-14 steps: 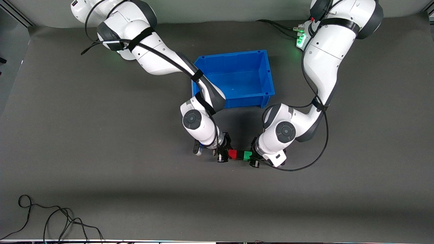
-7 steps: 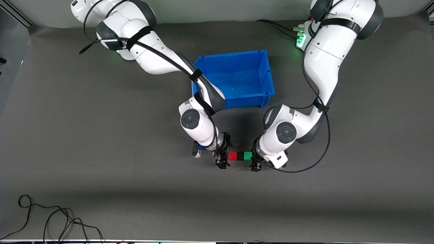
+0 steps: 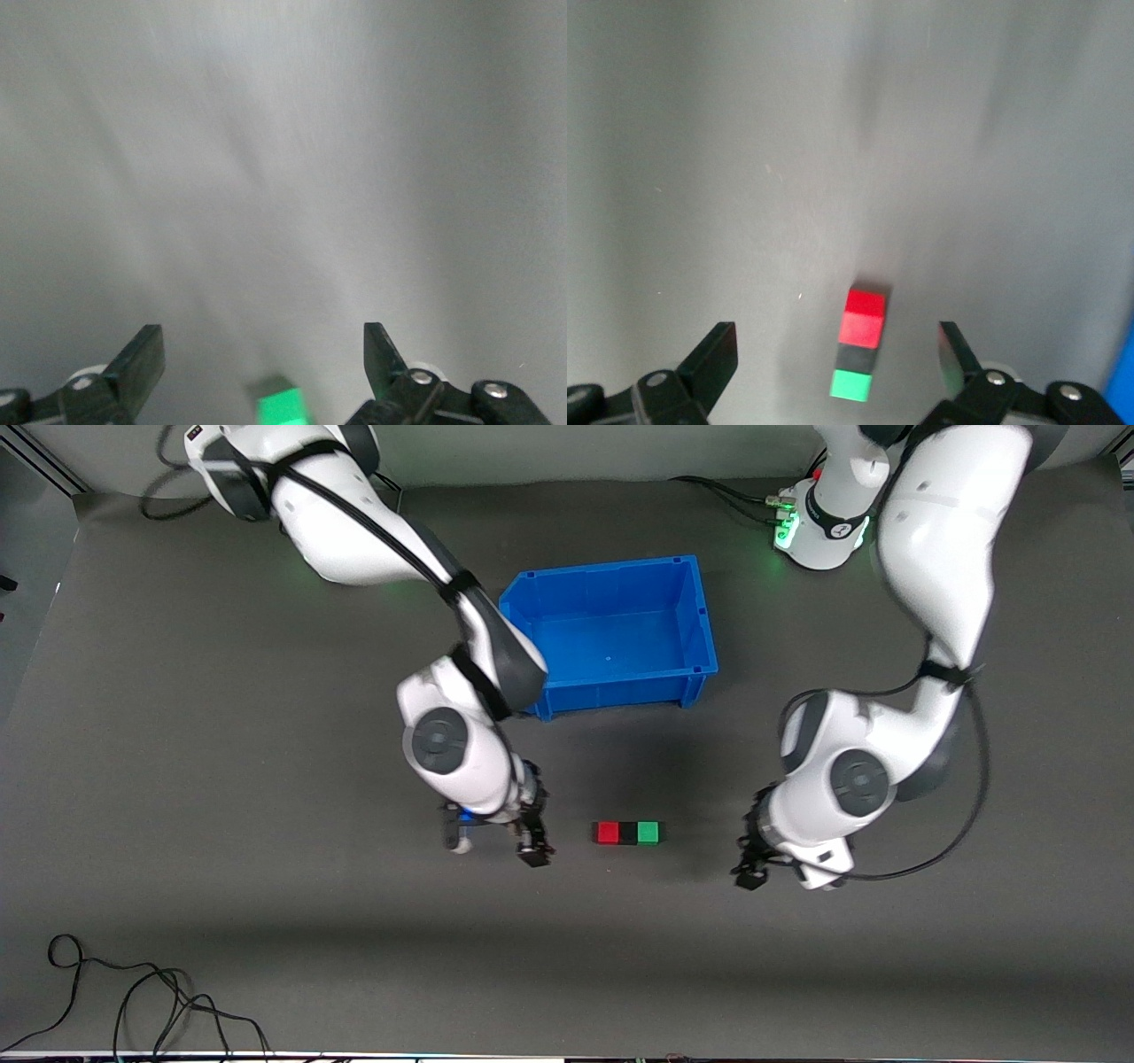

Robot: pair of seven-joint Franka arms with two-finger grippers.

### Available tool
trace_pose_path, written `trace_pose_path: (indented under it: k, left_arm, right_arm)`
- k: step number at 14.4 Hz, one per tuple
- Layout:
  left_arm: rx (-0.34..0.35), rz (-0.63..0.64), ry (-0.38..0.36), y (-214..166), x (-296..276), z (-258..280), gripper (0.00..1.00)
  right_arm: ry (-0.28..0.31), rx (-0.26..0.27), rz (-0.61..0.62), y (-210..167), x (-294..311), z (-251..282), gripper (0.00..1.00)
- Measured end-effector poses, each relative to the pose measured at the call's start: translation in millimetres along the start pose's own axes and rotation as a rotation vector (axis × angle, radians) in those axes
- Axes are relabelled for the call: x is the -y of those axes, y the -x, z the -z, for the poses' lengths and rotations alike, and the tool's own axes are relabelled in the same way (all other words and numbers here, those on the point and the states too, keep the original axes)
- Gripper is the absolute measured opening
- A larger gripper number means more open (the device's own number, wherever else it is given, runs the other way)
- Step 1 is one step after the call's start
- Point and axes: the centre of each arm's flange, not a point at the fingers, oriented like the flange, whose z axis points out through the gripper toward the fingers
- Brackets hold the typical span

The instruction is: Attach green and red cubes to black cube

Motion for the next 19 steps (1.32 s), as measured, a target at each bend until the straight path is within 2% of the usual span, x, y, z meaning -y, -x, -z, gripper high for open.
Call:
trace_pose_path:
  k: [3,5,7,10,12,15,19]
  left_arm:
    - [-0.006,-0.215,-0.065,-34.7,34.8,41.4,1.00]
    - [0.011,-0.355,-0.121,-64.4,59.7,67.7,1.00]
    - [0.037,-0.493,-0.162,-95.3,83.8,96.3,1.00]
    - [0.072,-0.767,-0.176,-139.0,121.3,140.8,1.00]
    - [0.089,-0.900,-0.179,-155.6,141.9,166.1,1.00]
    - [0.064,-1.013,-0.169,-157.2,149.6,191.2,1.00]
    - [0.018,-1.059,-0.157,-154.4,161.2,229.8,1.00]
  right_arm:
    - [0.071,-0.044,0.153,-42.8,-6.7,84.8,1.00]
    - [0.099,-0.066,0.260,-73.7,-15.9,131.6,1.00]
    - [0.115,-0.110,0.376,-104.5,-27.8,169.4,1.00]
    - [0.131,-0.189,0.537,-140.7,-53.2,216.4,1.00]
    - [0.135,-0.198,0.638,-172.1,-72.1,246.6,1.00]
    - [0.126,-0.192,0.815,-235.4,-98.7,292.2,1.00]
    - [0.126,-0.198,1.065,-311.4,-123.5,334.0,1.00]
